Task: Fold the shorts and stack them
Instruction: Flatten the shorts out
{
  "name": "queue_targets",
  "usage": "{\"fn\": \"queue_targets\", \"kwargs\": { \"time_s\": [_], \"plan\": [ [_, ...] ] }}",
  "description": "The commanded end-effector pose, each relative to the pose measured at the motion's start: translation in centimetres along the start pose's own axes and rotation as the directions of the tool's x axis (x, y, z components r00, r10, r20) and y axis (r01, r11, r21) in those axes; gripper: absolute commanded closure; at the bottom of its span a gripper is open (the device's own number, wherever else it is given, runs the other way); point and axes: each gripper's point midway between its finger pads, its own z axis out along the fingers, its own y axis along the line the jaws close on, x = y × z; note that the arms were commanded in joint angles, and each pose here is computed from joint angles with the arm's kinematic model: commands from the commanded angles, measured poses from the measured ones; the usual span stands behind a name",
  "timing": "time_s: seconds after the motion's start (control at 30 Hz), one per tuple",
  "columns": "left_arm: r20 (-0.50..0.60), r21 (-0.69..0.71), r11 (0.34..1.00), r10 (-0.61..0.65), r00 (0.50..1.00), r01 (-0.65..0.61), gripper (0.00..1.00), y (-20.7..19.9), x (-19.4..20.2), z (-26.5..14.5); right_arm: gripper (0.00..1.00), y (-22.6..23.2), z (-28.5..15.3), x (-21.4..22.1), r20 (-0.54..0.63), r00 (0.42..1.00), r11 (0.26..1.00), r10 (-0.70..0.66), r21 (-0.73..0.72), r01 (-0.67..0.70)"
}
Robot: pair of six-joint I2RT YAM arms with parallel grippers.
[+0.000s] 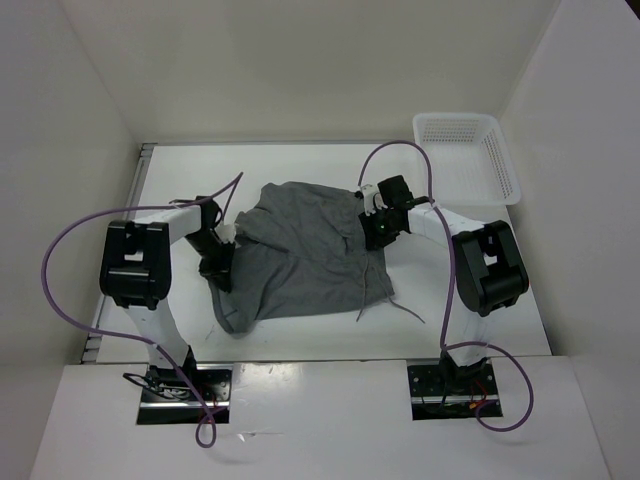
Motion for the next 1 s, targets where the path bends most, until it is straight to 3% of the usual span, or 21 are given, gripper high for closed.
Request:
{"fn": "queue_targets", "kwargs": {
  "time_s": [0.0, 0.1, 0.17, 0.37, 0.6, 0.7, 0.83, 0.97],
  "plan": [
    [-0.002, 0.05, 0.999, -0.002, 1.0, 0.002, 0.91, -0.6, -0.5, 0.3, 0.8, -0.1, -1.2, -1.6, 0.06, 0.998, 1.0, -0.019, 0.012, 0.019],
    [0.025, 0.039, 0.999, 0.007, 1.0, -0.008, 1.0, -0.6, -0.7, -0.3, 0.92, -0.2, -1.3, -1.4, 0.058, 0.998, 0.999, -0.028, 0.022, 0.027],
    [0.076, 0.004, 1.0, 0.024, 0.997, -0.024, 1.0, -0.4, -1.8, -1.6, 0.99, -0.2, -1.7, -1.6, 0.068, 0.997, 0.999, -0.032, 0.024, 0.03],
    [0.306, -0.163, 0.985, 0.102, 0.947, -0.053, 1.0, 0.2, -5.4, -8.7, 0.99, -0.7, -4.2, -4.6, 0.134, 0.984, 0.991, -0.118, 0.078, 0.108],
    [0.307, -0.242, 0.97, 0.103, 0.946, -0.027, 1.0, 1.3, -5.0, -9.8, 0.99, -1.0, -5.7, -5.1, 0.144, 0.978, 0.987, -0.148, 0.077, 0.138],
    [0.398, -0.302, 0.953, 0.121, 0.909, 0.005, 1.0, 2.3, -7.5, -12.4, 0.99, -1.8, -7.7, -8.0, 0.218, 0.965, 0.988, -0.147, 0.086, 0.131],
    [0.553, -0.318, 0.946, 0.13, 0.823, 0.064, 1.0, 3.2, -11.0, -17.7, 0.99, -4.5, -11.1, -12.3, 0.349, 0.937, 0.999, 0.013, 0.042, -0.029],
    [0.586, -0.301, 0.951, 0.124, 0.801, 0.073, 1.0, 3.6, -12.3, -18.4, 0.99, -5.3, -10.5, -13.6, 0.377, 0.923, 0.997, 0.079, -0.012, -0.08]
  ]
}}
